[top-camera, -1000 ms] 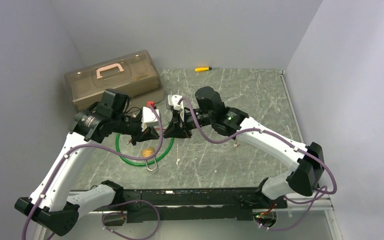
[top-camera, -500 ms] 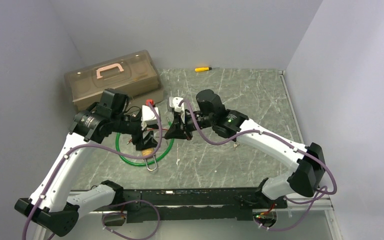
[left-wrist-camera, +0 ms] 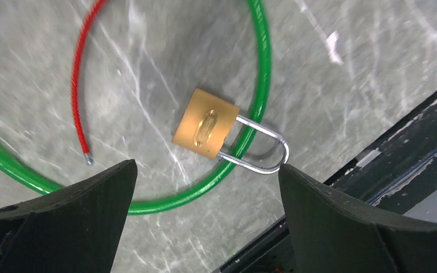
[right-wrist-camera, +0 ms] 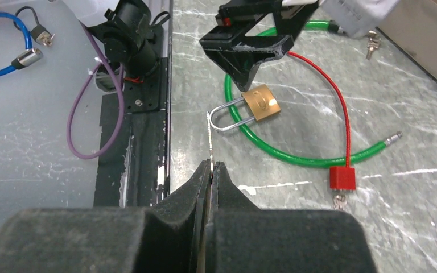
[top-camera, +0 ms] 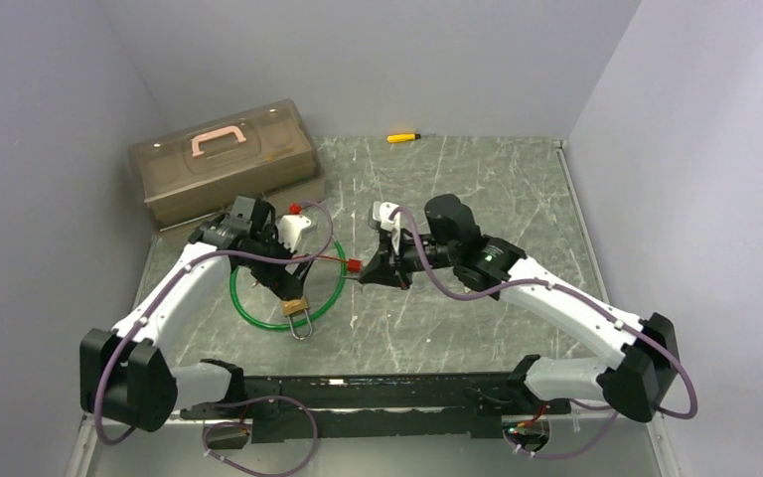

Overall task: Unlock with the key
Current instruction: Adjust the key, then move the lock to the center of the board.

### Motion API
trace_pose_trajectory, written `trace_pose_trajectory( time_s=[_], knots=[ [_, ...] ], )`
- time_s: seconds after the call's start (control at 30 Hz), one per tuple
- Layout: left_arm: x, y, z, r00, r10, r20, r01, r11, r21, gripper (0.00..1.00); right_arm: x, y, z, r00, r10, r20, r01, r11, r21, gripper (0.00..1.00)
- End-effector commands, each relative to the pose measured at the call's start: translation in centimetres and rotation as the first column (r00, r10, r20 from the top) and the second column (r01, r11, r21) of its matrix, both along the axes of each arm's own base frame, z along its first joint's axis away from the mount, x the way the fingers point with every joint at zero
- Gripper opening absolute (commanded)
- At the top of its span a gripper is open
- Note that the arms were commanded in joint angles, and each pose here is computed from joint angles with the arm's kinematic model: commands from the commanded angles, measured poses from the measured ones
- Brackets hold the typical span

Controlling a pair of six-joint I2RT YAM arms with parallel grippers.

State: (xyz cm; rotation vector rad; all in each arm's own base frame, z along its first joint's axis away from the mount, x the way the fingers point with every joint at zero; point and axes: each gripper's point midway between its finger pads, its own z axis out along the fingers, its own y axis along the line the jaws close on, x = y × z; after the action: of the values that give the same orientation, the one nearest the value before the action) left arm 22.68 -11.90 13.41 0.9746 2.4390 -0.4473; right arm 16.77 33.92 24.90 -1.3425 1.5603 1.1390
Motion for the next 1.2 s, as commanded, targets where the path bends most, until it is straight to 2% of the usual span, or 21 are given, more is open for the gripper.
trace_pose_trajectory(
  time_s=[0.0, 0.13, 0.3, 0.4, 0.53, 0.7, 0.83, 0.97, 1.17],
  knots=[
    [0.7, 0.4, -1.3, 0.996, 0.088, 0.007, -0.088, 0.996, -0.015, 0.99, 0.5, -1.1, 2.0, 0.998, -0.061, 0.036, 0.058, 0.996, 0.064, 0.00],
    [0.4, -0.3, -1.9, 1.000, 0.017, 0.021, -0.016, 0.999, -0.045, 0.99, 1.0, -2.2, 1.9, 0.993, -0.105, 0.045, 0.102, 0.992, 0.070, 0.00],
    [-0.6, -0.5, -3.6, 0.987, 0.043, -0.156, -0.047, 0.999, -0.025, 0.90, 1.5, -3.0, 1.9, 0.990, -0.132, 0.049, 0.129, 0.989, 0.076, 0.00],
    [-0.3, -0.2, -5.0, 0.977, 0.096, -0.190, -0.087, 0.995, 0.056, 0.90, 1.7, -3.2, 2.3, 0.988, -0.146, 0.059, 0.141, 0.987, 0.082, 0.00],
    [0.1, 0.6, -6.7, 0.962, 0.146, -0.233, -0.112, 0.982, 0.150, 0.97, 1.7, -3.5, 2.6, 0.983, -0.166, 0.075, 0.159, 0.983, 0.091, 0.00],
    [-0.8, 0.0, -8.4, 0.953, 0.052, -0.299, 0.006, 0.982, 0.188, 0.92, 1.8, -3.7, 2.6, 0.980, -0.184, 0.076, 0.176, 0.979, 0.098, 0.00],
    [-1.1, 0.0, -8.8, 0.964, -0.084, -0.252, 0.133, 0.974, 0.183, 0.88, 1.9, -3.8, 2.4, 0.979, -0.188, 0.079, 0.181, 0.979, 0.090, 0.00],
    [-0.4, 0.5, -9.4, 0.971, -0.189, -0.149, 0.218, 0.954, 0.207, 0.87, 2.2, -3.6, 2.3, 0.979, -0.186, 0.084, 0.180, 0.980, 0.083, 0.00],
    [0.6, -0.2, -9.6, 0.942, -0.327, -0.078, 0.336, 0.922, 0.193, 0.84, 2.3, -3.6, 2.8, 0.977, -0.194, 0.089, 0.185, 0.978, 0.097, 0.00]
  ],
)
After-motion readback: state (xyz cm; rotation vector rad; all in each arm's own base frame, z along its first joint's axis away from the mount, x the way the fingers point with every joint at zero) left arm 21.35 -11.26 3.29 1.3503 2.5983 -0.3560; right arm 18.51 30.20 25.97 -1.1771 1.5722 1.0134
